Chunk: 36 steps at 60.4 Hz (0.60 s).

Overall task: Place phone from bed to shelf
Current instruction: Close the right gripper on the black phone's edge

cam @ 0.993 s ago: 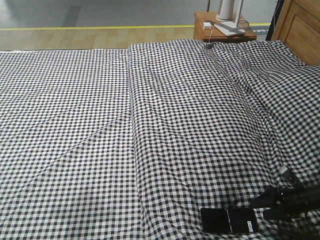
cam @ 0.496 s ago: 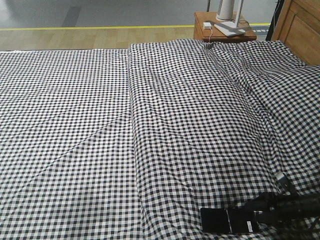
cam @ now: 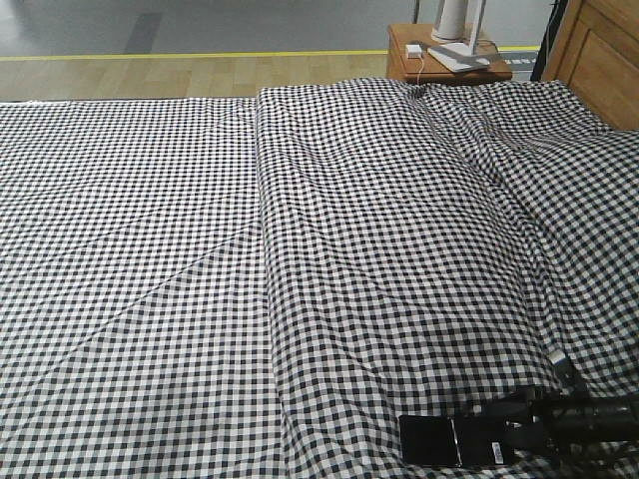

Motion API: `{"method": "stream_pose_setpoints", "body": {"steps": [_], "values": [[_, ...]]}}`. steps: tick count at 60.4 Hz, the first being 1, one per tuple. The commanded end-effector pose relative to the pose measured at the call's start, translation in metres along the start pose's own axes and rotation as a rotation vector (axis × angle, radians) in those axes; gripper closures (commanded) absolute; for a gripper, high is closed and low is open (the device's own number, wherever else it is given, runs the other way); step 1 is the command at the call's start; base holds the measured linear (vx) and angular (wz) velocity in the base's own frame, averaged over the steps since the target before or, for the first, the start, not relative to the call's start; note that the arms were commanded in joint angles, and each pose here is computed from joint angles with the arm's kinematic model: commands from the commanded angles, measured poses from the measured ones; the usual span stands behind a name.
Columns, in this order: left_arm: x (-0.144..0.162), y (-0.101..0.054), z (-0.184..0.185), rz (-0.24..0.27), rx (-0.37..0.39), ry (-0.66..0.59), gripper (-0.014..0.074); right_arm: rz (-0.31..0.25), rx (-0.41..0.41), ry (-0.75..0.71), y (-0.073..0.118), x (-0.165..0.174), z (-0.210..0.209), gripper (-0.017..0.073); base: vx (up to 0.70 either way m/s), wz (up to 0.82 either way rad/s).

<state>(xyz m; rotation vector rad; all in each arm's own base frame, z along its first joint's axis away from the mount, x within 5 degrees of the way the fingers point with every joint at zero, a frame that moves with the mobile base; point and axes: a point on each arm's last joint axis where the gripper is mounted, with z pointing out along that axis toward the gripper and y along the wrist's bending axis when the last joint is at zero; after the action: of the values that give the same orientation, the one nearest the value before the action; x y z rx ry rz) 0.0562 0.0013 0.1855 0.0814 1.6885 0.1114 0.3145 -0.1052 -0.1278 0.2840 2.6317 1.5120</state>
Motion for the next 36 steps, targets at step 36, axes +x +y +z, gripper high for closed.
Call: {"method": "stream_pose_setpoints", "body": {"steps": [36], "values": [[-0.014,0.001,-0.003,-0.014,-0.007,-0.106,0.0592,-0.131,-0.07,0.122,0.038,-0.009,0.02,-0.0035,0.0,0.0]]}}
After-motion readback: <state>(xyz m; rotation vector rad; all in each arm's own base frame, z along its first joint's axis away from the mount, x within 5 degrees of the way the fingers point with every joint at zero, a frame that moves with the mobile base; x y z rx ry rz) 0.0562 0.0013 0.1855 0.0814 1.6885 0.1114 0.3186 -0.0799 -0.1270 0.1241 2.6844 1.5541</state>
